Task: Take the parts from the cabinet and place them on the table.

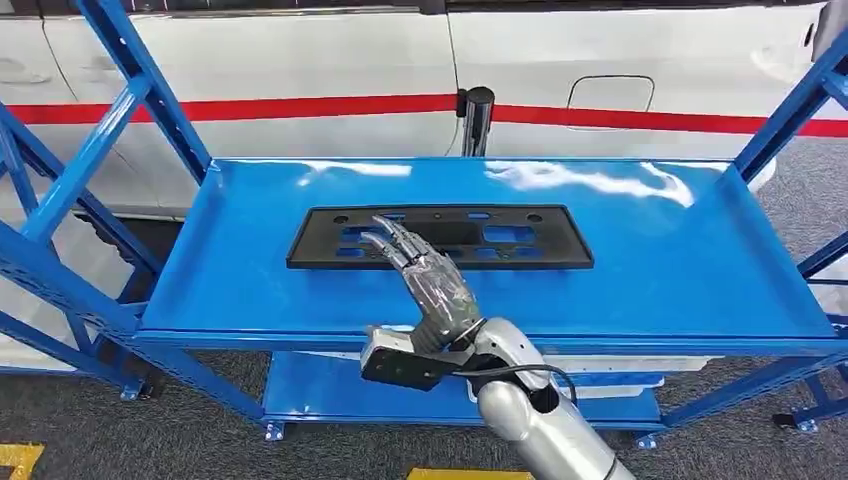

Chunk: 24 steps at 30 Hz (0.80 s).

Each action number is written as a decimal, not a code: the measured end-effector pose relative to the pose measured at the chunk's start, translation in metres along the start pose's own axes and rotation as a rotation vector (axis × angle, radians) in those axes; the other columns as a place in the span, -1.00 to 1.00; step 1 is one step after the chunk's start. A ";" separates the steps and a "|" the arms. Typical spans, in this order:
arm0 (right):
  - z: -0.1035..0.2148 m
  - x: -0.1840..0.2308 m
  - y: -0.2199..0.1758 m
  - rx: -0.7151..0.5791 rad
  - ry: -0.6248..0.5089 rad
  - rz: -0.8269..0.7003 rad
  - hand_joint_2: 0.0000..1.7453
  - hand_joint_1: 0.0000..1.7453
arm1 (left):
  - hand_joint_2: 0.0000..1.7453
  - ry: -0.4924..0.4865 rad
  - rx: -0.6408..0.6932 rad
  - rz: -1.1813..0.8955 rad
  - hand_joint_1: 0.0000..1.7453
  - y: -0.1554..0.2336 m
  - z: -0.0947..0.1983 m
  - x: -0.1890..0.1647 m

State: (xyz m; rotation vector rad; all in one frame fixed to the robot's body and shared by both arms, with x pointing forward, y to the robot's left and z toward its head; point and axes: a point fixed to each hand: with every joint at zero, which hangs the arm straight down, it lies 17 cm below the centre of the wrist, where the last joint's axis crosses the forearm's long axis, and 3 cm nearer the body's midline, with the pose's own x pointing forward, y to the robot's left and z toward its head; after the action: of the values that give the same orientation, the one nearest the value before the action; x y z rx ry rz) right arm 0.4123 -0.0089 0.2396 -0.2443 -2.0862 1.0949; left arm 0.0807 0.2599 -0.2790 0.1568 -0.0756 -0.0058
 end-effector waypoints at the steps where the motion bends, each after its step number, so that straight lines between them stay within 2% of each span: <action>1: -0.001 0.001 0.002 0.004 -0.002 -0.003 1.00 -1.00 | -1.00 0.001 -0.001 0.000 -1.00 0.000 0.000 0.000; 6: -0.002 -0.002 0.023 0.063 0.012 -0.005 1.00 -1.00 | -1.00 0.024 -0.004 0.005 -1.00 -0.002 0.000 -0.006; 12: -0.027 -0.015 0.039 0.109 0.051 0.011 1.00 -1.00 | -1.00 0.059 -0.002 0.012 -1.00 -0.009 0.002 -0.012; 14: -0.030 -0.032 0.044 0.120 0.098 0.031 1.00 -1.00 | -1.00 0.064 -0.015 0.009 -1.00 -0.019 0.004 -0.014; 17: -0.028 -0.077 0.030 0.058 0.226 0.100 1.00 -1.00 | -1.00 0.065 -0.024 -0.022 -1.00 -0.023 0.005 -0.018; 24: 0.007 -0.157 0.010 0.007 0.440 0.134 1.00 -1.00 | -1.00 0.050 -0.030 -0.110 -1.00 -0.023 0.005 -0.021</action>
State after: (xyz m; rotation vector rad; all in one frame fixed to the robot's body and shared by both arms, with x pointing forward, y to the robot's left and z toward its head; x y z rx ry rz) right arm 0.5157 -0.0822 0.1453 -0.5745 -1.6913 1.0177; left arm 0.0590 0.2366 -0.2795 0.1308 -0.0170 -0.1122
